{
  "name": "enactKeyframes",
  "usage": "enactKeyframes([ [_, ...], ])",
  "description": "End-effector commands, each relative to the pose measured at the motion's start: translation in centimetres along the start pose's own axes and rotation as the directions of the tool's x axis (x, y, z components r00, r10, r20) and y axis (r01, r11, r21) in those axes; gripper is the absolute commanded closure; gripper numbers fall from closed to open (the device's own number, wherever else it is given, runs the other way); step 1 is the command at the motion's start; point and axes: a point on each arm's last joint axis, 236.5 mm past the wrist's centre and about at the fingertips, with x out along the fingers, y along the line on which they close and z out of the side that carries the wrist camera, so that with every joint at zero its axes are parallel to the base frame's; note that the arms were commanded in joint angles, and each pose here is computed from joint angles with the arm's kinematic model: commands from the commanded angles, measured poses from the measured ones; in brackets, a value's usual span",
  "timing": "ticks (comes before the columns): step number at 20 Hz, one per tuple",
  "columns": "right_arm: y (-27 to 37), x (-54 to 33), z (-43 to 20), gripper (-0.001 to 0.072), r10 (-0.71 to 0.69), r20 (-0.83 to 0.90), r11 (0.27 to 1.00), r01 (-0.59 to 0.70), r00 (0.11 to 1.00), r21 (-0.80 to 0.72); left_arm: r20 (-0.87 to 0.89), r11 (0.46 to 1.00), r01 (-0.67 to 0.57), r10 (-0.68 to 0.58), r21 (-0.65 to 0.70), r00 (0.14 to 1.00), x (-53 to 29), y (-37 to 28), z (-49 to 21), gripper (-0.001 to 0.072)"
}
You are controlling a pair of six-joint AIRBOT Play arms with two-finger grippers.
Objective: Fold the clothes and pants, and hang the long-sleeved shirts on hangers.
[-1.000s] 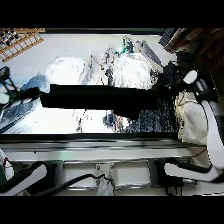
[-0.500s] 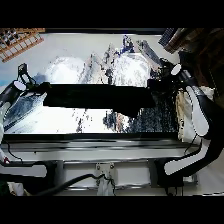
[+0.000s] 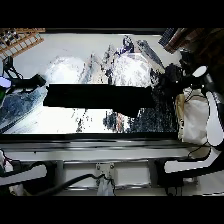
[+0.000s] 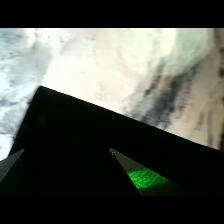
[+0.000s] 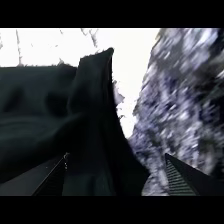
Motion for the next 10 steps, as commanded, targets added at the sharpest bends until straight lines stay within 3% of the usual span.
enactKeyframes([
  [1, 0.4, 1.8, -2.1, 0.0021, 0.138, -0.044, 0.986, -0.133, 0.990, 0.102, -0.047, 0.983, 0.183, -0.182, 0.011, 0.982, -1.4, -6.1, -1.4, 0.0156],
  [5, -0.3, 3.9, -2.8, 0.0021, 0.160, -0.080, 0.978, -0.147, 0.984, 0.148, -0.117, 0.930, 0.362, -0.354, 0.059, 0.928, -1.8, -12.8, -3.9, 0.0156],
  [10, 0.4, 6.6, -3.8, 0.0021, 0.222, -0.134, 0.959, -0.192, 0.966, 0.208, -0.176, 0.904, 0.413, -0.391, 0.111, 0.903, -1.4, -16.5, -6.4, 0.0157],
])
